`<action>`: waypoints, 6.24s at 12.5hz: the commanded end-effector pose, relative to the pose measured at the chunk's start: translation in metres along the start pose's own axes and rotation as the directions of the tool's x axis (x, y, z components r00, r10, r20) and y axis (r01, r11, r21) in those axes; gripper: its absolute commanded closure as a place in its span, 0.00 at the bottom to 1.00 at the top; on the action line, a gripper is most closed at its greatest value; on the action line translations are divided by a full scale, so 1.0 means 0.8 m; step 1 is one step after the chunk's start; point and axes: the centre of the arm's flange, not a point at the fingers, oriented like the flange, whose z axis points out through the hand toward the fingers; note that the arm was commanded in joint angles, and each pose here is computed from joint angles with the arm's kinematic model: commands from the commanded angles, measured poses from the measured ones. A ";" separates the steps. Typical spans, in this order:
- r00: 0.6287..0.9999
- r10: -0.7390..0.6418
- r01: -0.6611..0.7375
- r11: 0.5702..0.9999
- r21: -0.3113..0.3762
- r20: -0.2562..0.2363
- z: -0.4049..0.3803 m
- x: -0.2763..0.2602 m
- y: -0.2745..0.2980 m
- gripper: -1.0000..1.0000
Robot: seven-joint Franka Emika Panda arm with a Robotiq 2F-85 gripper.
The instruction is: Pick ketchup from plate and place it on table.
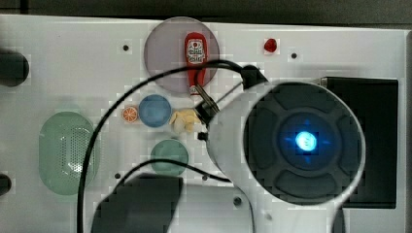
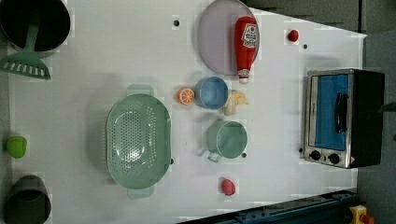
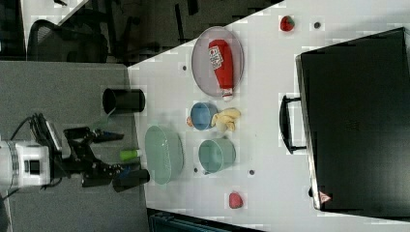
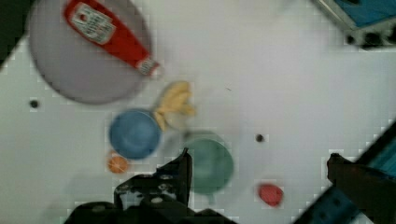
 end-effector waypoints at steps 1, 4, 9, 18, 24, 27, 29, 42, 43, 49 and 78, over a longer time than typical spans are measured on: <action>0.996 -0.025 0.032 0.996 -0.085 0.085 0.095 0.018 -0.040 0.00; 0.994 -0.072 0.078 0.995 -0.068 0.080 0.149 0.028 -0.083 0.00; 0.963 -0.260 0.262 0.965 -0.021 0.079 0.244 0.047 -0.137 0.00; 0.716 -0.695 0.692 0.719 0.065 0.065 0.413 0.106 -0.195 0.00; 0.707 -0.707 0.707 0.704 0.074 -0.024 0.497 0.121 -0.231 0.00; 0.673 -0.731 0.738 0.673 0.042 -0.109 0.535 0.132 -0.242 0.00; 0.657 -0.741 0.751 0.659 0.033 -0.140 0.557 0.132 -0.245 0.00; 0.655 -0.715 0.744 0.667 0.040 -0.244 0.525 0.145 -0.269 0.38; 0.671 -0.694 0.726 0.686 0.046 -0.261 0.502 0.151 -0.274 0.38; 0.773 -0.623 0.633 0.771 0.071 -0.123 0.343 0.161 -0.249 0.38; 0.872 -0.483 0.486 0.874 -0.027 0.077 0.435 0.073 -0.019 0.00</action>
